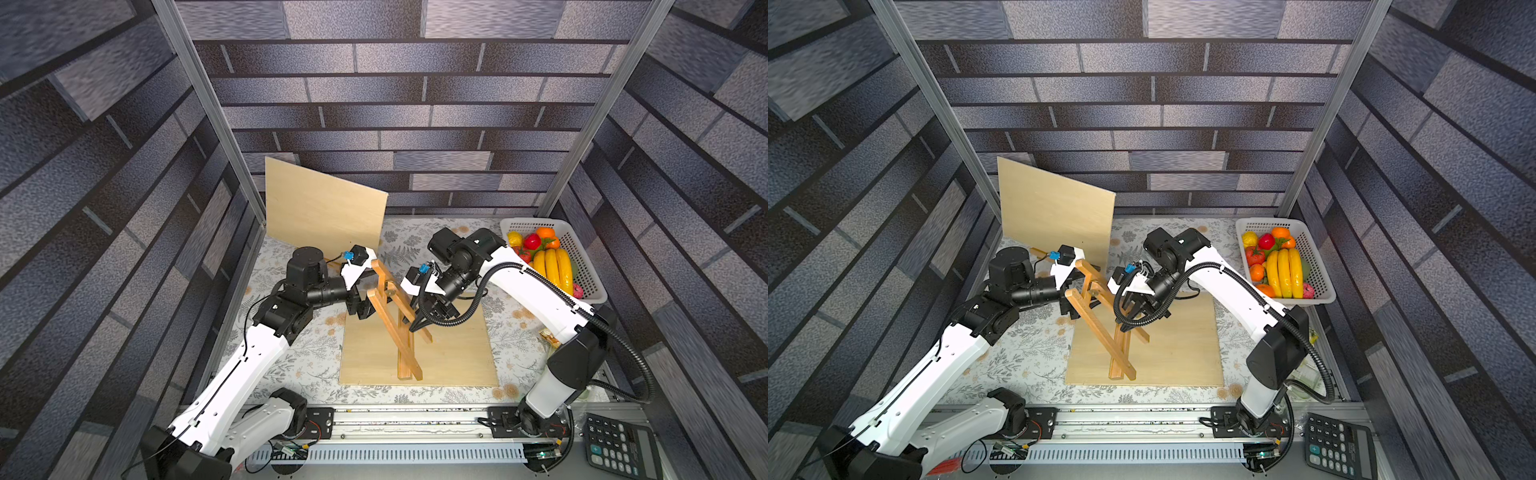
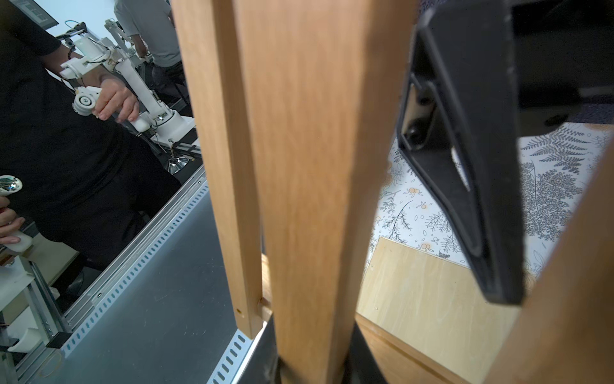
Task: Assemble the easel
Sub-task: Place the easel at the center of the board.
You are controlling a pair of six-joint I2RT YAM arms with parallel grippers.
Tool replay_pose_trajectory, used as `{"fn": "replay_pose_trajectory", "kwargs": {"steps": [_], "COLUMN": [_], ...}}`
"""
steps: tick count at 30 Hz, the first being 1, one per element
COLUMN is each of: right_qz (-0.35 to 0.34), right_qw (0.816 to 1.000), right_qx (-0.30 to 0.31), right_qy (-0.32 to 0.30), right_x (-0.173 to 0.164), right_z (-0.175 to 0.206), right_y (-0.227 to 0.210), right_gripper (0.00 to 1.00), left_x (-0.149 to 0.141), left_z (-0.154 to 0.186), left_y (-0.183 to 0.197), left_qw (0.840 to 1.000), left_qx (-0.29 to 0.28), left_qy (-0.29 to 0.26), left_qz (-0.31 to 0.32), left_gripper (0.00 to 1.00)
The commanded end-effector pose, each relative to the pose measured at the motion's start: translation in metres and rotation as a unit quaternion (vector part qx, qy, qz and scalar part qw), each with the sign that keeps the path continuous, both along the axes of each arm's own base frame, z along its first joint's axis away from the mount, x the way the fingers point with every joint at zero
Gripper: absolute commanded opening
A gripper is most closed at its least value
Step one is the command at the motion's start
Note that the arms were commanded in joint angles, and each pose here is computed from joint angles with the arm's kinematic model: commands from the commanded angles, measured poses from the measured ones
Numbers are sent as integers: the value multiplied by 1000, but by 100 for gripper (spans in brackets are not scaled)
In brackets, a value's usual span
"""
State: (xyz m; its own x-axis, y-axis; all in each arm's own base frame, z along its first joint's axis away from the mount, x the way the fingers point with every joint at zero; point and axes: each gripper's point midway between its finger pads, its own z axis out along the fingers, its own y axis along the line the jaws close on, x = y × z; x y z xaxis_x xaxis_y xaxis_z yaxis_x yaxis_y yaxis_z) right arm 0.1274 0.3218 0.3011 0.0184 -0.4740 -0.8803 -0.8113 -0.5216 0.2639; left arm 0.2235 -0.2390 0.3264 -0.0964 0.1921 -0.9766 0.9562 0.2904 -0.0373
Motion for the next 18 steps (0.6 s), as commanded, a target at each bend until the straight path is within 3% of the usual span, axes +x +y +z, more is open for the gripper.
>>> {"fn": "replay_pose_trajectory", "kwargs": {"steps": [1, 7, 11, 18], "right_qz": [12, 11, 11, 16], "right_qw": [999, 1000, 1000, 999], "right_qx": [38, 22, 22, 27], "right_qy": [17, 12, 17, 23], "right_x": [-6, -4, -4, -4], "right_z": [20, 12, 11, 14], "right_y": [5, 4, 5, 10], "right_gripper": [0, 0, 0, 0], "left_x": [-18, -32, -34, -33], "left_z": [15, -9, 0, 0], "left_y": [-3, 18, 30, 13], "left_qw": [999, 1000, 999, 998], "left_qx": [-14, 18, -11, -19], "left_qy": [-12, 17, 31, 44], "left_qz": [-43, -18, -11, -45], "left_gripper": [90, 94, 93, 91]}}
